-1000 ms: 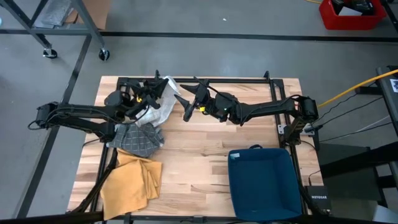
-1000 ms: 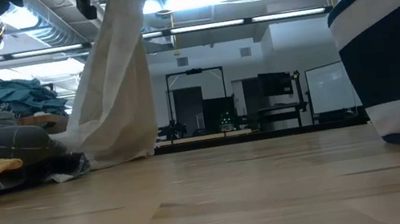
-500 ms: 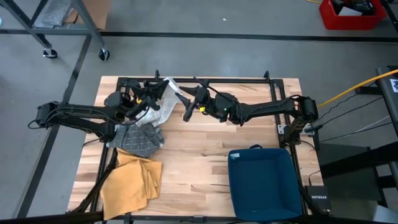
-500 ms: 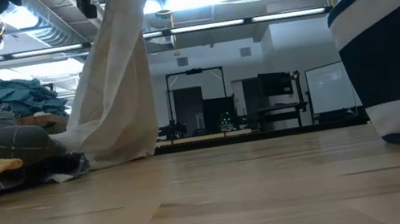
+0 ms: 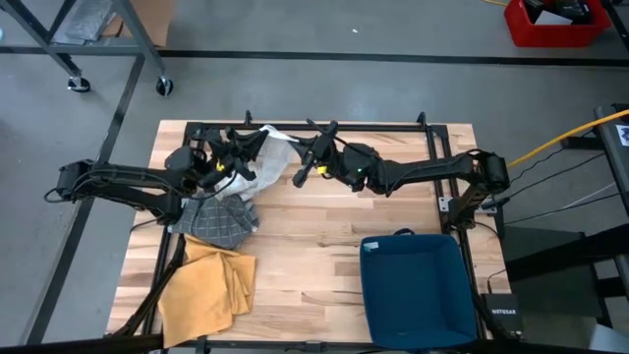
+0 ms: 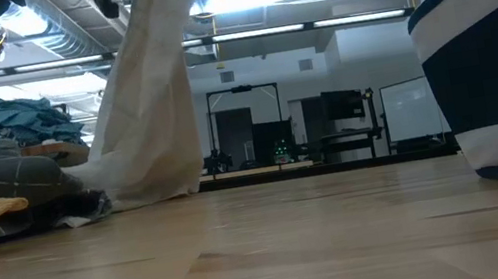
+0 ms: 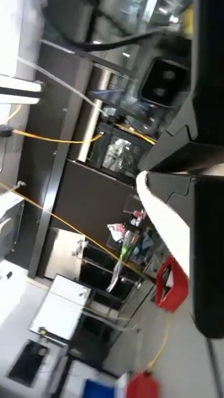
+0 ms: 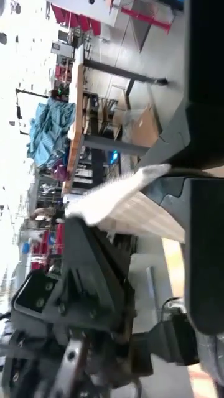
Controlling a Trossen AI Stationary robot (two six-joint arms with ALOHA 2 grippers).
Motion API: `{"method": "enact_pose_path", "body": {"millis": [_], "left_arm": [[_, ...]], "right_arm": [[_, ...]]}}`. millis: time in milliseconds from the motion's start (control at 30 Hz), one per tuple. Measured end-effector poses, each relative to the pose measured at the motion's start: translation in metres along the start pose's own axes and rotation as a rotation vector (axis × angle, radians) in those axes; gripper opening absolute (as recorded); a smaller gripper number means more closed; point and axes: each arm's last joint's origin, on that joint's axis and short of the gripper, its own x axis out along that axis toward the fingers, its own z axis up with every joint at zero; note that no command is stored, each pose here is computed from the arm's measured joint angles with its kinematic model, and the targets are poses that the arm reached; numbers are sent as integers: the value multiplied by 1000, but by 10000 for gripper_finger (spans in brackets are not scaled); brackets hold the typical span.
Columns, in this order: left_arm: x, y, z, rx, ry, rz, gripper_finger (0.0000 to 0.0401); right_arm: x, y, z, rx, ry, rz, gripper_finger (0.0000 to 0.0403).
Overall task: Fold towel
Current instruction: Fold the white towel
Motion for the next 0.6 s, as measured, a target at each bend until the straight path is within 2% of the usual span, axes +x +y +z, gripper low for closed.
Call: {"method": "enact_pose_path", "body": {"millis": [200, 300, 433, 600], "left_arm": [[0, 0, -2, 214, 23, -26, 39], [-1, 0, -7, 241, 72, -40, 70], [-3, 1, -17, 285, 175, -58, 108], [-7, 5, -32, 353, 328, -47, 130]], "right_arm": [[-10, -8, 17, -9, -10, -15, 4], [-14, -13, 24, -10, -11, -56, 6], [-16, -17, 27, -75, -2, -130, 4], [-19, -19, 32, -89, -13, -140, 3]]}}
